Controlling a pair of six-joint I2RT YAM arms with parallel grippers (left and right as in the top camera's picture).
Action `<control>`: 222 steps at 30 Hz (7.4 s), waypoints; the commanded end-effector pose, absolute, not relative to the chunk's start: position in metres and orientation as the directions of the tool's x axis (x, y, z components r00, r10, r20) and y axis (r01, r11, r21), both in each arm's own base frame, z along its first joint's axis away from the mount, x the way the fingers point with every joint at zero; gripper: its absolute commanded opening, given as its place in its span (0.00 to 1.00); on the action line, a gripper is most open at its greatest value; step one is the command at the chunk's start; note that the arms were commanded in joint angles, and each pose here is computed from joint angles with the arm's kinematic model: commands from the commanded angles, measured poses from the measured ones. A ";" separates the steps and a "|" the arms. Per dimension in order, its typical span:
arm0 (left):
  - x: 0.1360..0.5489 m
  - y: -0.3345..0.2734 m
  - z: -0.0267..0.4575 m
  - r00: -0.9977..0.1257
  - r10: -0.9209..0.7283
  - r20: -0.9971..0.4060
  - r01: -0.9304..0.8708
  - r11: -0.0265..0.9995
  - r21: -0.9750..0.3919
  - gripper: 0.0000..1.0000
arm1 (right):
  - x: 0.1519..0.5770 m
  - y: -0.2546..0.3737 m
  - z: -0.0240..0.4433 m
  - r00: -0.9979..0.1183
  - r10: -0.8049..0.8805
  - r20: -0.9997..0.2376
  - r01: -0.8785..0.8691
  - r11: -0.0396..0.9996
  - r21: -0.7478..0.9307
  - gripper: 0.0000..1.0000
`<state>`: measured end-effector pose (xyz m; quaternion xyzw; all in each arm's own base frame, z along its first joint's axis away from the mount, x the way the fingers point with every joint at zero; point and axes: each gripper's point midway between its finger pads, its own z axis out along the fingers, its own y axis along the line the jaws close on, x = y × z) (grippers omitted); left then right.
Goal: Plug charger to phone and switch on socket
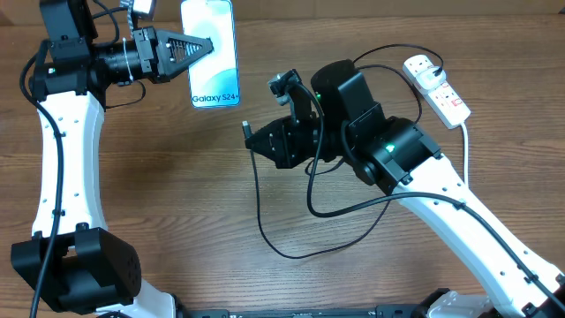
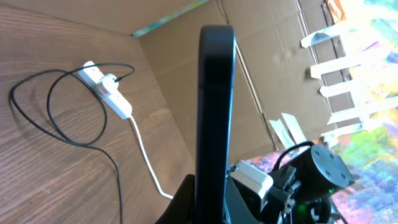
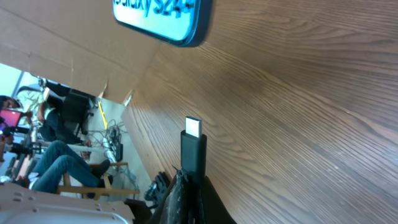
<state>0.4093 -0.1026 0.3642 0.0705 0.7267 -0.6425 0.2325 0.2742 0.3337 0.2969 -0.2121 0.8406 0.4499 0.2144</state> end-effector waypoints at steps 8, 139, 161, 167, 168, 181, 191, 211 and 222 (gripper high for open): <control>0.401 -0.106 0.378 -0.900 -0.179 -0.397 0.382 0.112 -0.917 0.04 | 0.277 0.350 0.316 -0.818 -0.077 -0.570 -0.524 0.509 0.683 0.04; 0.390 -0.149 0.371 -0.892 -0.088 -0.444 0.434 0.109 -0.894 0.04 | 0.309 0.344 0.330 -0.764 0.062 -0.642 -0.489 0.594 0.639 0.04; 0.397 -0.146 0.359 -0.892 -0.115 -0.437 0.414 0.183 -0.892 0.04 | 0.324 0.323 0.319 -0.773 0.086 -0.628 -0.430 0.656 0.620 0.61; 0.419 -0.137 0.337 -0.880 -0.179 -0.441 0.363 0.347 -0.865 0.04 | 0.316 0.306 0.292 -0.832 0.054 -0.553 -0.350 0.722 0.597 0.85; 0.422 -0.134 0.329 -0.883 -0.190 -0.429 0.336 0.381 -0.861 0.04 | 0.318 0.295 0.283 -0.845 0.060 -0.531 -0.311 0.753 0.579 0.86; 0.441 -0.135 0.202 -0.963 -0.139 -0.230 0.107 0.589 -0.801 0.04 | 0.350 0.161 0.235 -0.886 0.282 -0.368 0.093 0.886 0.455 0.98; 0.462 -0.168 0.121 -0.989 -0.115 -0.098 0.012 0.587 -0.809 0.04 | 0.341 0.115 0.219 -0.899 0.329 -0.289 0.203 0.898 0.390 0.98; 0.451 -0.152 0.032 -0.994 -0.106 0.000 -0.084 0.788 -0.610 0.05 | 0.347 0.117 0.190 -0.923 0.315 -0.223 0.225 0.908 0.353 0.98; 0.445 -0.157 0.020 -0.998 -0.061 -0.021 -0.042 0.860 -0.508 0.13 | 0.347 0.119 0.180 -0.931 0.312 -0.190 0.235 0.909 0.344 0.98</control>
